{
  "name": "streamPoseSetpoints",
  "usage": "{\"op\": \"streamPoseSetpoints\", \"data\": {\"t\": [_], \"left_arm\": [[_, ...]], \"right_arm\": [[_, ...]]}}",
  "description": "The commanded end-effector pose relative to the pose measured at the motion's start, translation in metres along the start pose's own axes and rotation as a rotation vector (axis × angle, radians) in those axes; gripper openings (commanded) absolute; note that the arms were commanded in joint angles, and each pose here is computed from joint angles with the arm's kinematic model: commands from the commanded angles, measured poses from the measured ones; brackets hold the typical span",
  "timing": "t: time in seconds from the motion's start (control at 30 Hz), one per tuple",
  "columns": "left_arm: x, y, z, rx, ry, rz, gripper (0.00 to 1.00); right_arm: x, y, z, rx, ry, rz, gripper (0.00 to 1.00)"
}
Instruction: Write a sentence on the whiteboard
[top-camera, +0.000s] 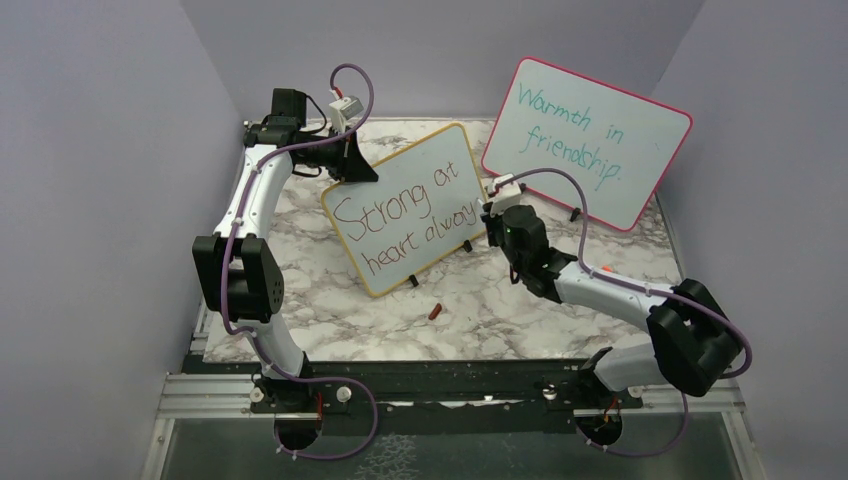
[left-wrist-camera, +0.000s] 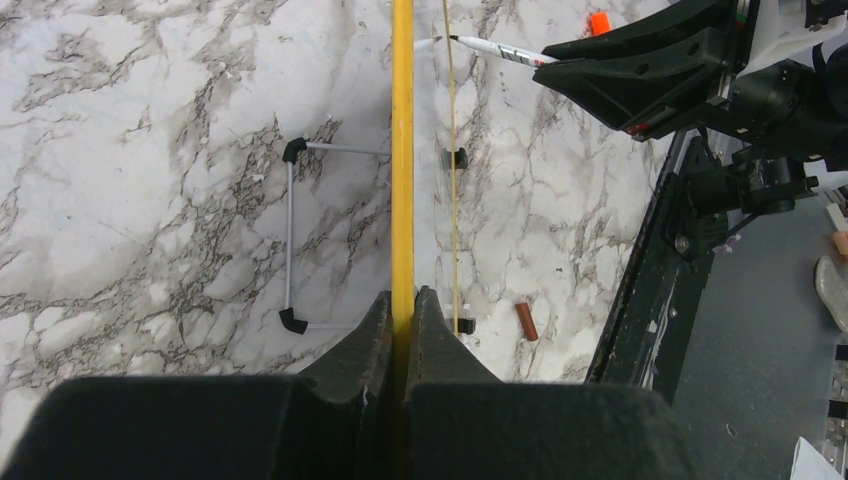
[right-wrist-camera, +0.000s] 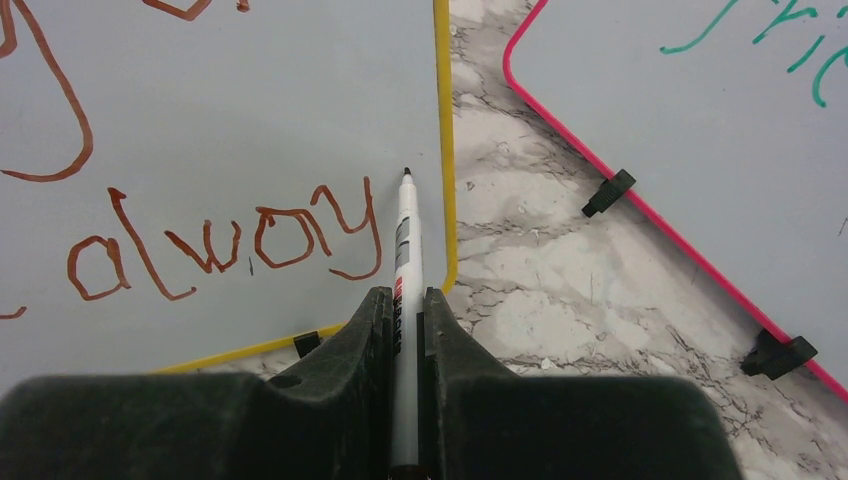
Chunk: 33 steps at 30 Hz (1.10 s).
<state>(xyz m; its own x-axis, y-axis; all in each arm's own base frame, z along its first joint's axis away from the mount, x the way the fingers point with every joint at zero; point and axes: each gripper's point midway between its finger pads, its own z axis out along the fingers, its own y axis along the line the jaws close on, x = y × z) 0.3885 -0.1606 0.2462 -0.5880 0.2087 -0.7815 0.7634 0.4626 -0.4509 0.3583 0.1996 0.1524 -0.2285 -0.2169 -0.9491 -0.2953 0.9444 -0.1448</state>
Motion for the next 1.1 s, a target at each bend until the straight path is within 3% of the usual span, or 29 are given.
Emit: {"op": "streamPoseSetpoints", "data": {"t": [0.0,0.43,1.07], "left_arm": [[0.025,0.021,0.009,-0.057,0.088,-0.002,0.0],[0.025,0.021,0.009,-0.054,0.087,-0.004,0.0],[0.024,0.021,0.009,-0.057,0.087,-0.005,0.0]], "right_arm": [[-0.021,0.0,0.009,0.007,-0.06,0.017,0.01],[-0.024,0.014,0.009,-0.073,-0.058,0.014,0.01],[0.014,0.019,-0.002,-0.116,0.057,0.007,0.01]]}}
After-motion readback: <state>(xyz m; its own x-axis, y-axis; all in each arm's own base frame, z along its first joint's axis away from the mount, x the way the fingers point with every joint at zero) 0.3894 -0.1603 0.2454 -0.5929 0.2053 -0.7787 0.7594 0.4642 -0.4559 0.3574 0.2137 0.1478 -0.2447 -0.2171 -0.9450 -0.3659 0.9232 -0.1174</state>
